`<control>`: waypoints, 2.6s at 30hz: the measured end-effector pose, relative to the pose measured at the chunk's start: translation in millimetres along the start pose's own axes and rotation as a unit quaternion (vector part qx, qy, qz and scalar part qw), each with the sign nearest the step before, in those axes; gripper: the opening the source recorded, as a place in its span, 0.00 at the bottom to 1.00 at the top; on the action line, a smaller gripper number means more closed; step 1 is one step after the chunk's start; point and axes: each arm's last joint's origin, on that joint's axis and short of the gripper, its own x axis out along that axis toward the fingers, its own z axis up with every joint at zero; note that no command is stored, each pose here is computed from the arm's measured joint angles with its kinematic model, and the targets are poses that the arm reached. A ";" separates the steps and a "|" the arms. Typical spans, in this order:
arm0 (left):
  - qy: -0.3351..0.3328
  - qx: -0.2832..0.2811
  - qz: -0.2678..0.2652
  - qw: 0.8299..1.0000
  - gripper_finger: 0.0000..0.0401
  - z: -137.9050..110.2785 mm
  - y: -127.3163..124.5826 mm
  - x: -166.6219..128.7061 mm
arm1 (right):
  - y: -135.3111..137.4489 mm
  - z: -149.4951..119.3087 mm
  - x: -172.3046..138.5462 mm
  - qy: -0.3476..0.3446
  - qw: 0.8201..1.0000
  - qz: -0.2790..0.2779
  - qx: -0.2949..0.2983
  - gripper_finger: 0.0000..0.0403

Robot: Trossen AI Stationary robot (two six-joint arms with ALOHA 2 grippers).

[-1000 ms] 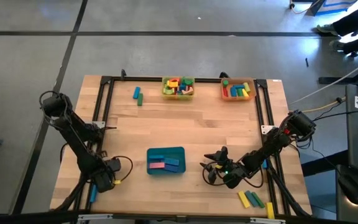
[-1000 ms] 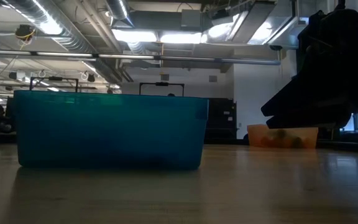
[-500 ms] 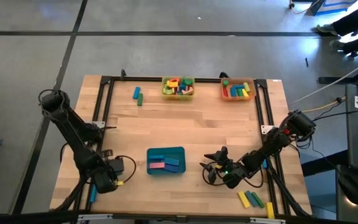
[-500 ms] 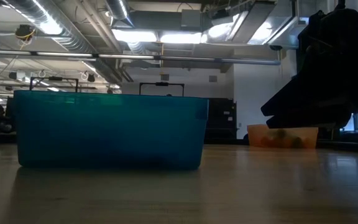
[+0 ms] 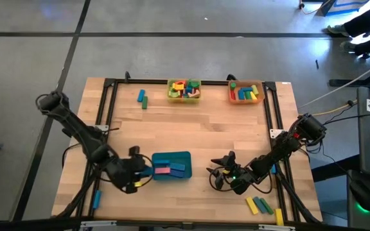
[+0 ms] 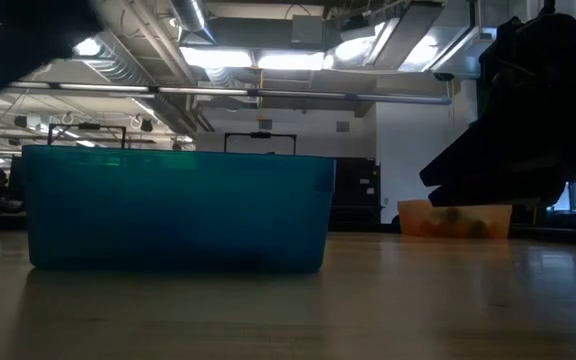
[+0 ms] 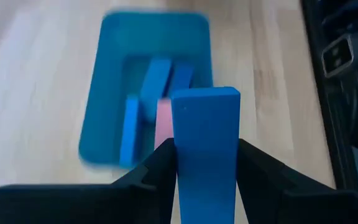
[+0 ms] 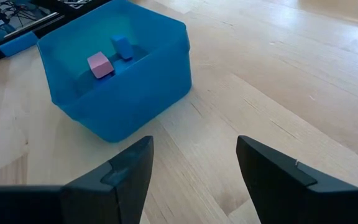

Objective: Sort blocks by size
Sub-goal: Put the blue rectangular block into the blue bin

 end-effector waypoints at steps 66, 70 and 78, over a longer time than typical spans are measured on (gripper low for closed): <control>0.589 -0.033 -0.077 0.804 0.01 -127.2 -88.5 16.0 | 0.7 0.1 0.0 0.003 1.000 0.005 0.003 0.58; 0.602 -0.015 -0.064 0.796 0.01 -138.5 -90.4 22.6 | 0.7 0.1 0.0 0.003 1.000 0.005 0.003 0.58; 0.568 0.019 -0.066 0.820 0.01 -130.7 -84.3 32.2 | 0.8 0.1 0.0 0.003 1.000 0.005 0.003 0.58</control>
